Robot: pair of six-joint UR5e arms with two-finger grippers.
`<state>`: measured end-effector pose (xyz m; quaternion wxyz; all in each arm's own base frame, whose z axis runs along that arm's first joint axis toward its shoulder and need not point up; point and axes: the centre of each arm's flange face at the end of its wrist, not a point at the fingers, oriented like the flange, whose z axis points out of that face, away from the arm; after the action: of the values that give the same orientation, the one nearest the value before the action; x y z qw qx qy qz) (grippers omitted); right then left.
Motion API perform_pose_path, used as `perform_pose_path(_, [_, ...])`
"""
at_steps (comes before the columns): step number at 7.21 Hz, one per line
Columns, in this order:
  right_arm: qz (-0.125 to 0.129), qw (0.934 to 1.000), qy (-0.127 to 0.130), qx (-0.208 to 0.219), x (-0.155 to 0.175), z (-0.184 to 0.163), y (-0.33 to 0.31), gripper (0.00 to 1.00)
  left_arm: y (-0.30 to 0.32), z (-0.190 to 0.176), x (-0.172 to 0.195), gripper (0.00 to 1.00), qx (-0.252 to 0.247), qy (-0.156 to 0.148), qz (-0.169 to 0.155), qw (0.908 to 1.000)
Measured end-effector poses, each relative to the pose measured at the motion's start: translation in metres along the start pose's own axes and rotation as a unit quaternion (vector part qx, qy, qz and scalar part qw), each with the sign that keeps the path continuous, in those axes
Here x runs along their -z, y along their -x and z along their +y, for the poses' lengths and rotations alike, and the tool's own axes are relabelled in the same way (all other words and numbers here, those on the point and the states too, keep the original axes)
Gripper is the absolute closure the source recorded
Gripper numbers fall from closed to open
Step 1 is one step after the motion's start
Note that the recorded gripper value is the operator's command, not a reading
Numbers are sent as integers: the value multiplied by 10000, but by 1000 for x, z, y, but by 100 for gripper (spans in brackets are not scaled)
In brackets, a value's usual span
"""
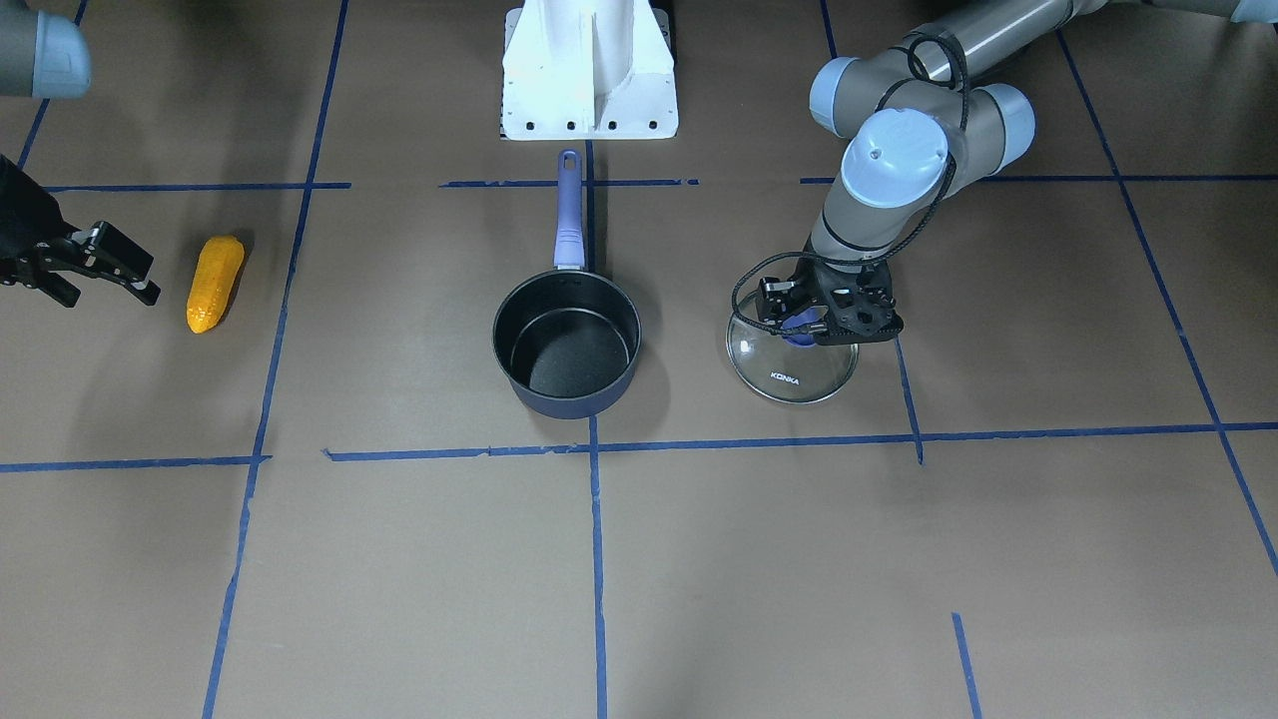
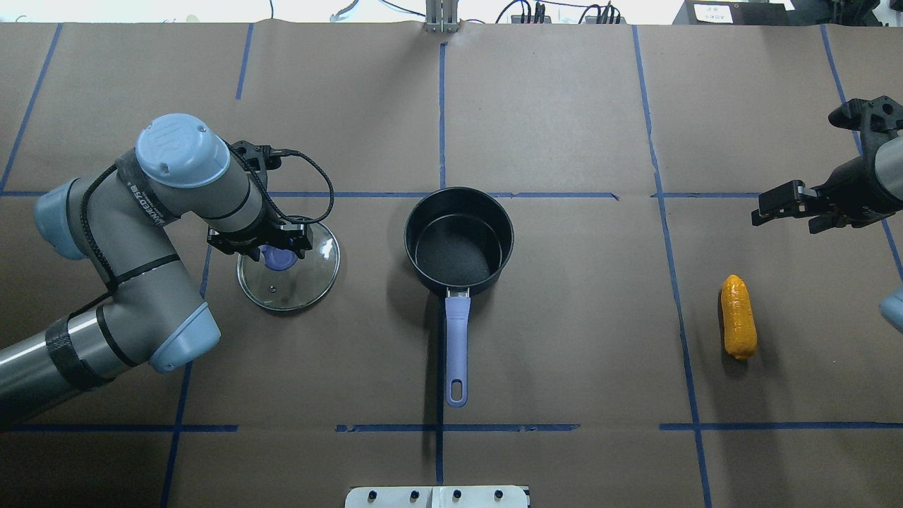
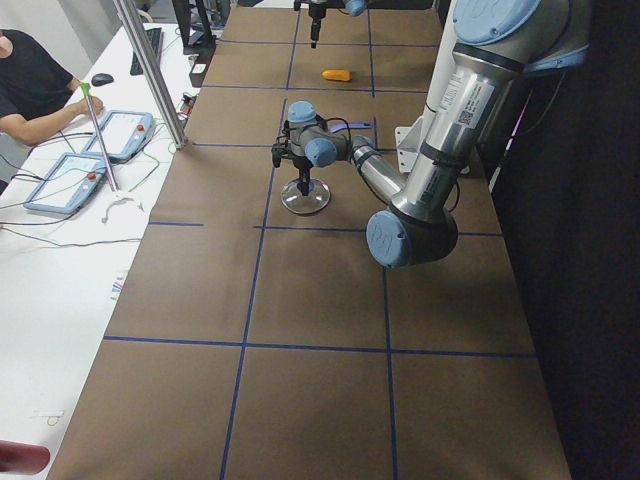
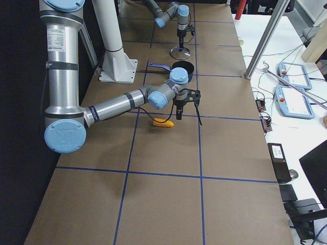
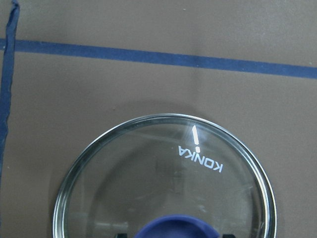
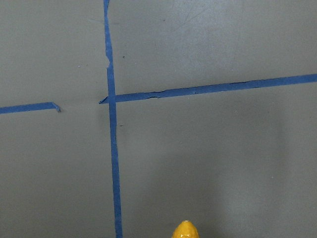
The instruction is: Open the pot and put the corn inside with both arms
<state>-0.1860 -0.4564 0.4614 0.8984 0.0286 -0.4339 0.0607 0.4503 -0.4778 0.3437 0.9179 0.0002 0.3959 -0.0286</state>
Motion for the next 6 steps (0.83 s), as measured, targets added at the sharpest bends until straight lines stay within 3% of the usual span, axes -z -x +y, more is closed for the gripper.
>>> perform_pose_path(3, [76,10000,53,10,-10,7,1,0,11,-9,18,0,109,172,95,9997])
perform_pose_path(6, [341,9994,114,21,-45,34,15,0,14,-17,74,0,349,331,215,9986])
